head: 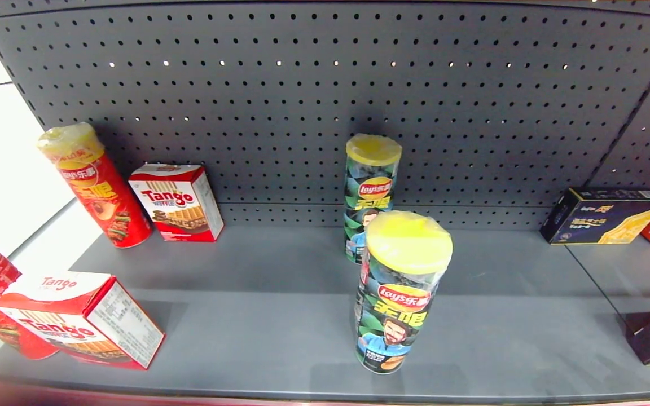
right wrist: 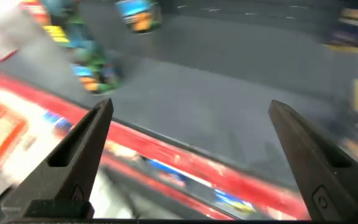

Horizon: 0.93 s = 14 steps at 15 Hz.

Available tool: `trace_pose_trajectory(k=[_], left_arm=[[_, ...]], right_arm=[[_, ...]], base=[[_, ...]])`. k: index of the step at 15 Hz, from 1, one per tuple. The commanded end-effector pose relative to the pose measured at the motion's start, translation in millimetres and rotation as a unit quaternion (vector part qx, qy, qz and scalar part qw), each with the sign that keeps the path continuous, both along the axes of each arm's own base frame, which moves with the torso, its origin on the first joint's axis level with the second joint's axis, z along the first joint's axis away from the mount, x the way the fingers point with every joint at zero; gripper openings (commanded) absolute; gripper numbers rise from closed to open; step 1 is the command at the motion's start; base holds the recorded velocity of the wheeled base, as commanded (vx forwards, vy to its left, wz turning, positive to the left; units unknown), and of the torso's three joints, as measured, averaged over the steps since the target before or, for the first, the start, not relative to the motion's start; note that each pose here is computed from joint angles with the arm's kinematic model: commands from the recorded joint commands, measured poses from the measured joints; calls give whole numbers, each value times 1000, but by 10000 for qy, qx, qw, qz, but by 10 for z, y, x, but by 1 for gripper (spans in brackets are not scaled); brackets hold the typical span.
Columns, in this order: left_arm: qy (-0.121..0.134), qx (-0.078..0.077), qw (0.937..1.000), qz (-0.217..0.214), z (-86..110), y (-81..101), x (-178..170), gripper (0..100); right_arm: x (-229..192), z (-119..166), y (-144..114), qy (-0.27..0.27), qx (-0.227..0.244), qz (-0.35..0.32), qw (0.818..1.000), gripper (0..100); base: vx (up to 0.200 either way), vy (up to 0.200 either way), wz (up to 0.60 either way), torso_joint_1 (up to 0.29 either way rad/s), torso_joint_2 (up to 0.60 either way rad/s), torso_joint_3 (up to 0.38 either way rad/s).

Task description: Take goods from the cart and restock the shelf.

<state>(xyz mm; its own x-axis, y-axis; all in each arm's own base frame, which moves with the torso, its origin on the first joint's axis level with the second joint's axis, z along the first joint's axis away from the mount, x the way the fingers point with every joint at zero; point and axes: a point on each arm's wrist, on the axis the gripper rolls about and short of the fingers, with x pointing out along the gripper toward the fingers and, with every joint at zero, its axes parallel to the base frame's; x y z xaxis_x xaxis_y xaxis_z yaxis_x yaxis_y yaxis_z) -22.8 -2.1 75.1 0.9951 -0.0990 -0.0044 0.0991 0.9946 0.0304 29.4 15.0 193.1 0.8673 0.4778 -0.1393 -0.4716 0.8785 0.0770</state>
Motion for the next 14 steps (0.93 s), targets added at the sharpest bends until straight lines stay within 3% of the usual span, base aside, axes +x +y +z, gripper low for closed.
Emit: trace_pose_trajectory(k=[1,3,8,14], left_arm=[[16,-1,10000,5,1,0,3,100],[20,-39,10000,13,1,0,3,100],[20,-39,10000,13,1,0,3,100],[19,-31,10000,5,1,0,3,100]], right_arm=[[457,126,361,637,-373,1016,9921,100],[649,100,583,989,-599,1371,9838,100],[944,-4,977,1248,-850,1780,9724,100],[1192,-25,1254,1435,-1065,1731,9686,100]], base=[[0,0,0,0,0,0],[0,0,0,0,0,0],[0,0,0,0,0,0],[0,0,0,0,0,0]])
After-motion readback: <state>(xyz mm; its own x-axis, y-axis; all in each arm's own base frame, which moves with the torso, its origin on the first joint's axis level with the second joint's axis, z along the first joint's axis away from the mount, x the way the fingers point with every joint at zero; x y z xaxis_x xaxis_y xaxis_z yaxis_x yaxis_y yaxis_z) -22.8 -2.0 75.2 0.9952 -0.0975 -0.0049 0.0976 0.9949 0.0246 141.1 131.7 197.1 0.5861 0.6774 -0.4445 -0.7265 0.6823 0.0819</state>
